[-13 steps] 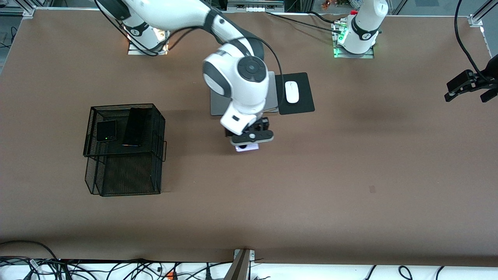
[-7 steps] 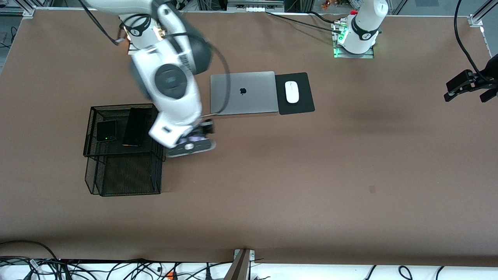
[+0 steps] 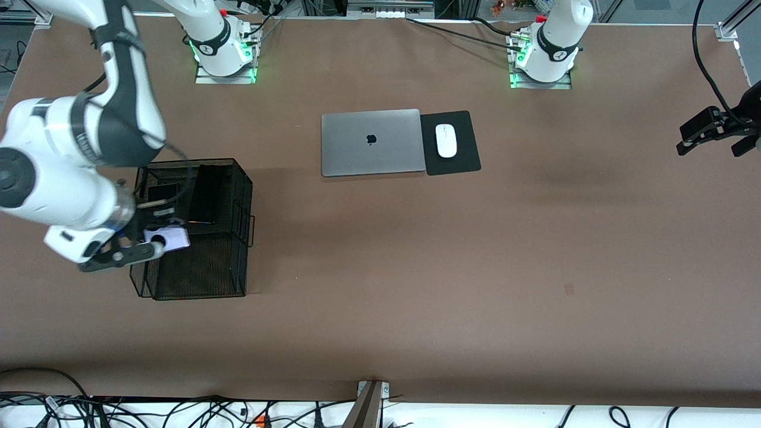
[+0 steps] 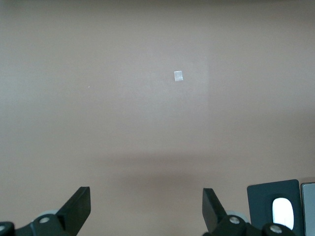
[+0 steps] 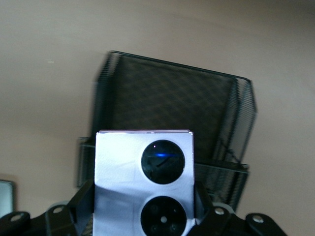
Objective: Place phones with both arms
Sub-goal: 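Carry the white phone with the right gripper into the basket, release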
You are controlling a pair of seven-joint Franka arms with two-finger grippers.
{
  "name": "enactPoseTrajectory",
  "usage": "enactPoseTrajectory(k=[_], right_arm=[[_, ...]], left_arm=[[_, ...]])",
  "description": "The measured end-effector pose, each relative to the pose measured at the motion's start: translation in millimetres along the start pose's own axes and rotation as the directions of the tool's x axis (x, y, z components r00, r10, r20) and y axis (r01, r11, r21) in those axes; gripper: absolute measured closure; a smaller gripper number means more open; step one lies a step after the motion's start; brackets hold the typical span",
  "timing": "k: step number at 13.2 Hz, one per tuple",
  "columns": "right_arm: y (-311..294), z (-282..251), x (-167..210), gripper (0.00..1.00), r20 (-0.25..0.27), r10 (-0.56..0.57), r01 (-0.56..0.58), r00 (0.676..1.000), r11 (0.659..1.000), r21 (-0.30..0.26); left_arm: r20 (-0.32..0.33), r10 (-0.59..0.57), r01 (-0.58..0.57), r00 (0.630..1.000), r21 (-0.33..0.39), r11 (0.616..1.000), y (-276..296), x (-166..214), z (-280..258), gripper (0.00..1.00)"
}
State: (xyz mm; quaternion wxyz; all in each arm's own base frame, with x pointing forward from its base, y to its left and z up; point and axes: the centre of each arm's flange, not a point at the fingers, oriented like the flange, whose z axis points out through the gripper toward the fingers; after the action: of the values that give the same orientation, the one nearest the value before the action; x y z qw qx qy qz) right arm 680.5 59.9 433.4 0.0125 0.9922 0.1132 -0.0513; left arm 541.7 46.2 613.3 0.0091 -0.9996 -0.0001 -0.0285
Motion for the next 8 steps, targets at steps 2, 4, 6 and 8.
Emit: enactPoseTrajectory(k=[2,4,6,8], right_arm=[[28.3,33.2,7.5,0.17,0.004,0.04,-0.041,0.999,0.999,0.029],[38.2,65.4,23.6,0.17,-0.033,0.058,-0.058,0.998,0.998,0.018],[39.0,91.1,35.6,0.17,-0.057,0.065,-0.064,0.996,0.998,0.014],[37.1,111.3,43.0,0.17,-0.069,0.078,-0.075,0.995,0.997,0.031]], left_arm=[[0.0,0.0,0.0,1.0,0.0,1.0,0.0,0.0,0.0,0.0],[0.0,0.0,0.0,1.0,0.0,1.0,0.1,0.0,0.0,0.0],[0.0,0.0,0.0,1.0,0.0,1.0,0.1,0.0,0.0,0.0],[0.0,0.002,-0.002,1.0,0.0,1.0,1.1,0.1,0.1,0.0]])
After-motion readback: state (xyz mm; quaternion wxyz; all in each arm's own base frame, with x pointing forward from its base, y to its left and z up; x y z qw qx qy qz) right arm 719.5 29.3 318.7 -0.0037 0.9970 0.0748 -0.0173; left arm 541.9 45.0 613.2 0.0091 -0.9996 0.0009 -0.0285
